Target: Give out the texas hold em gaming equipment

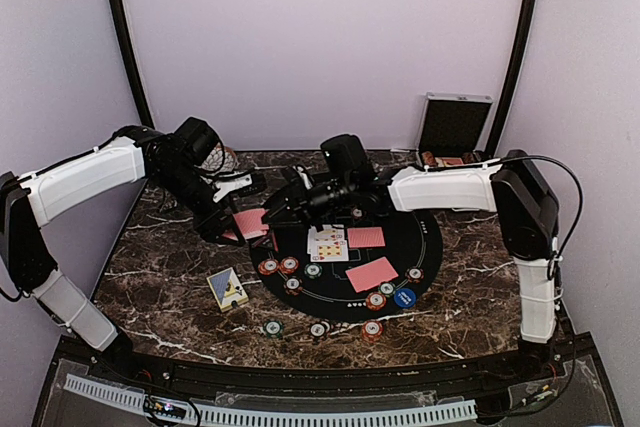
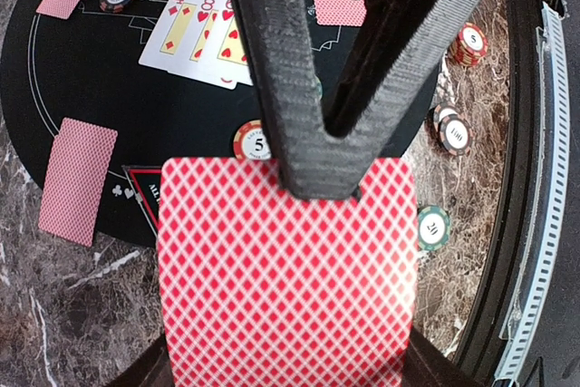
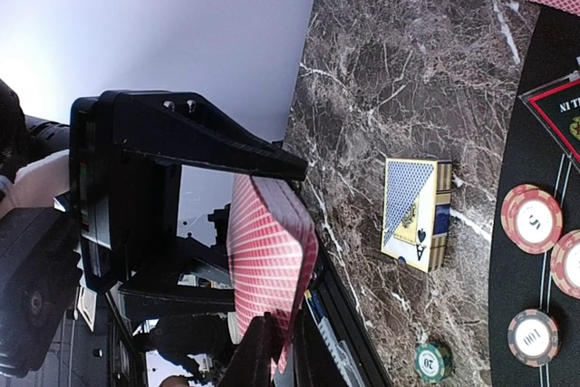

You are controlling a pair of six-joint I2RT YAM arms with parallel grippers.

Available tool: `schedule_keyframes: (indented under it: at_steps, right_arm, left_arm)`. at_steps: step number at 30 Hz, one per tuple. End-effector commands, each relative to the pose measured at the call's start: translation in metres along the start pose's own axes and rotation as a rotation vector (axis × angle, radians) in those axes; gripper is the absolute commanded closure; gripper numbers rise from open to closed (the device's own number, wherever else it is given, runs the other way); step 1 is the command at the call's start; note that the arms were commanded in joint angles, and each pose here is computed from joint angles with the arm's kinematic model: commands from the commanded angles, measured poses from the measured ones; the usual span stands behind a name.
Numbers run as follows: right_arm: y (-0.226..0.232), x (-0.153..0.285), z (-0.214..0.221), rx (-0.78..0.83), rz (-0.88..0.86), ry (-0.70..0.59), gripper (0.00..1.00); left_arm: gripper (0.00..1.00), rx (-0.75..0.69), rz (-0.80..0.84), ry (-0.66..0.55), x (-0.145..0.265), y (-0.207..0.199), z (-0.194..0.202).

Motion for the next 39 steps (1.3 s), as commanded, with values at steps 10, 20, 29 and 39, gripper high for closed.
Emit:
schedule_keyframes:
  at_steps: [10,20,29,39]
  right_arm:
    - [0.039,0.024,-0.003,0.056,-0.087,-0.021,0.91]
    - [0.036,0.024,-0.001,0.043,-0.103,-0.014,0.91]
    - [0.029,0.023,-0.001,0.048,-0.069,-0.020,0.70]
    - [0.025,0.009,0.001,0.039,-0.079,0.011,0.69]
  left_arm:
    - [1.00,-0.014,-0.018,0.001,0.007,-0.002,0.004]
    - [1.00,-0.015,-0.021,0.000,0.008,-0.001,0.003]
    - [1.00,-0.014,-0.020,0.001,0.008,-0.001,0.004]
    - [1.00,-0.014,-0.018,0.000,0.008,-0.002,0.003]
Point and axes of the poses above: each gripper's point midway between its finger pads, its own x axis back along the fingers, its own y axis along the line the jaws close on, z = x × y, the point moved 2 cm from there along x, back along the fingers, and after that the axes turned 1 degree about x, right-handed, at the moved point
